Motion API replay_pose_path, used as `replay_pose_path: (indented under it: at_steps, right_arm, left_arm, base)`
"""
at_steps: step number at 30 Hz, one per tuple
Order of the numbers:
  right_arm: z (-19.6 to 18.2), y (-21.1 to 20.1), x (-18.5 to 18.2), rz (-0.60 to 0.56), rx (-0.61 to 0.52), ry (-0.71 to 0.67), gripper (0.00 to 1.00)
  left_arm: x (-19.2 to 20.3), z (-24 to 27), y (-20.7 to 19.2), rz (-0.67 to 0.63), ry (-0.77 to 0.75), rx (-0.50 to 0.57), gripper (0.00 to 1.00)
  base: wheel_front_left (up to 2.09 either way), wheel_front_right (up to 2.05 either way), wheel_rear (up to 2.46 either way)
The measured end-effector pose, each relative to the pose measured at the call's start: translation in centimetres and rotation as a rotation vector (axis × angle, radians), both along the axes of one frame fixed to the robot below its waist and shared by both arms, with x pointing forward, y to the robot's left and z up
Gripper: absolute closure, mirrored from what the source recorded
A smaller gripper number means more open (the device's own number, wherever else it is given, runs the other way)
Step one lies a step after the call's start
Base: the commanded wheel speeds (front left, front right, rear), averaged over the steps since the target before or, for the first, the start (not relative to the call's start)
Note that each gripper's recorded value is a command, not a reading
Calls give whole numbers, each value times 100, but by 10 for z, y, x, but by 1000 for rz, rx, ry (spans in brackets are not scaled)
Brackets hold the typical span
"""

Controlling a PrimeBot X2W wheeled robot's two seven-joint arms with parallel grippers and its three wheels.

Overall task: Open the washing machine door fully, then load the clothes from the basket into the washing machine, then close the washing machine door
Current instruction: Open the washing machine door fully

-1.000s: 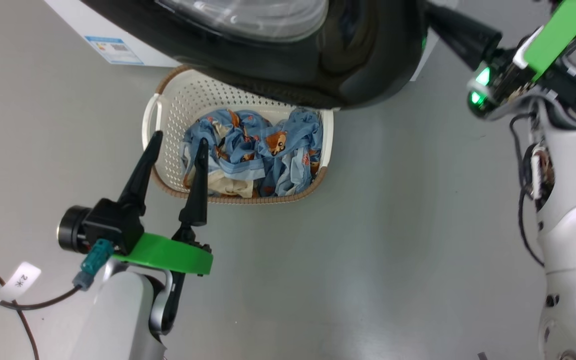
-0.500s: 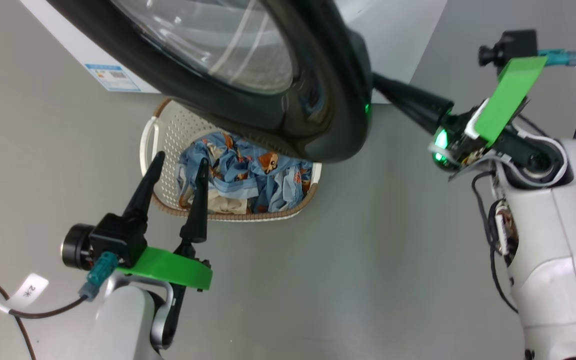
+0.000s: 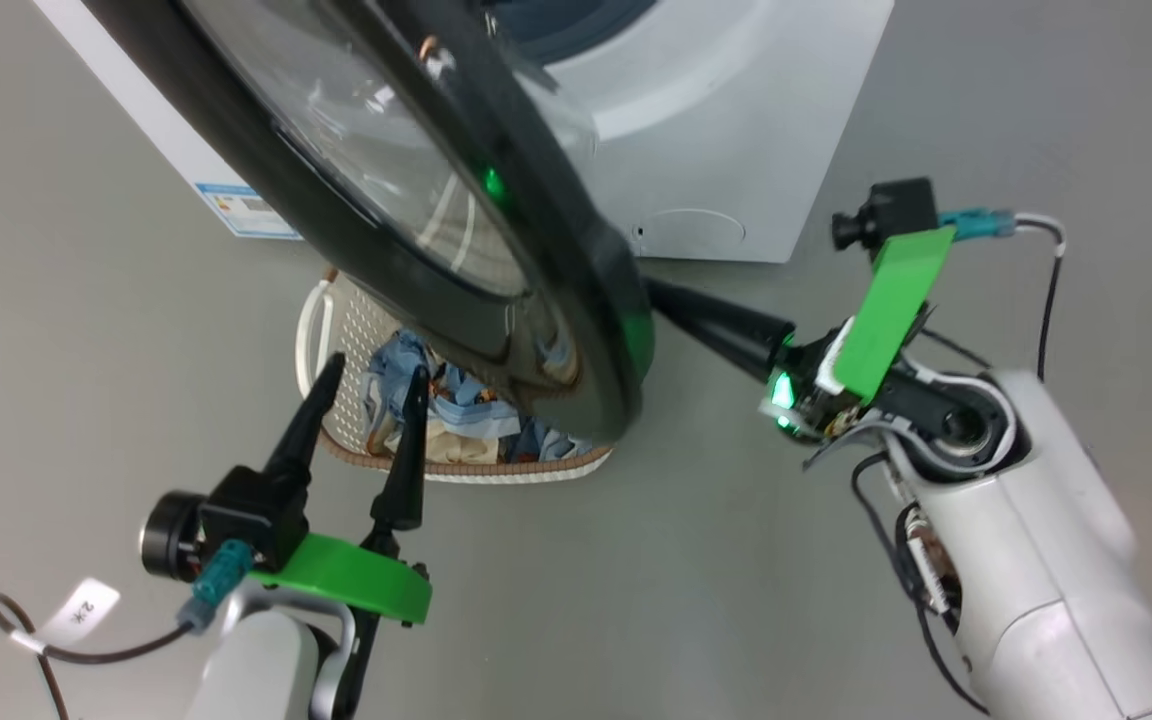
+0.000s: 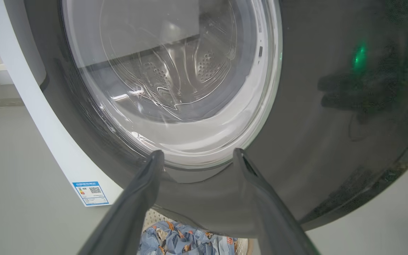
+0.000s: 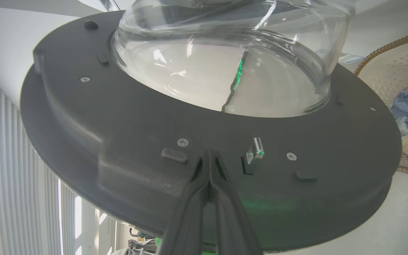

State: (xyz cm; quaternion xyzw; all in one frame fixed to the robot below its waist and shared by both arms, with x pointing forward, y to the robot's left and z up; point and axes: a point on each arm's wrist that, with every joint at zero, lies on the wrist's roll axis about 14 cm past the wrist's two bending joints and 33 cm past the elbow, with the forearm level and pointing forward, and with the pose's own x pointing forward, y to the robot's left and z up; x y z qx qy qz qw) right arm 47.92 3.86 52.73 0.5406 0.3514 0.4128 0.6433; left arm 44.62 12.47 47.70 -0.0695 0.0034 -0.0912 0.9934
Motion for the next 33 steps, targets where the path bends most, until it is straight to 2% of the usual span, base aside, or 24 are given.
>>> replay_pose_path:
  at_steps: [21, 27, 33]
  right_arm:
    - [3, 48, -52, 122, 28, 40, 100]
    - [3, 49, -52, 104, 31, 47, 100]
    - [2, 39, -45, 18, 57, 67, 100]
  left_arm:
    - [-25, 6, 7, 21, -1, 6, 0]
    - [-27, 8, 8, 23, -5, 6, 0]
    - [-28, 9, 6, 18, -6, 3, 0]
  base:
    - [0, 0, 0]
    - [0, 0, 0]
    - [0, 0, 0]
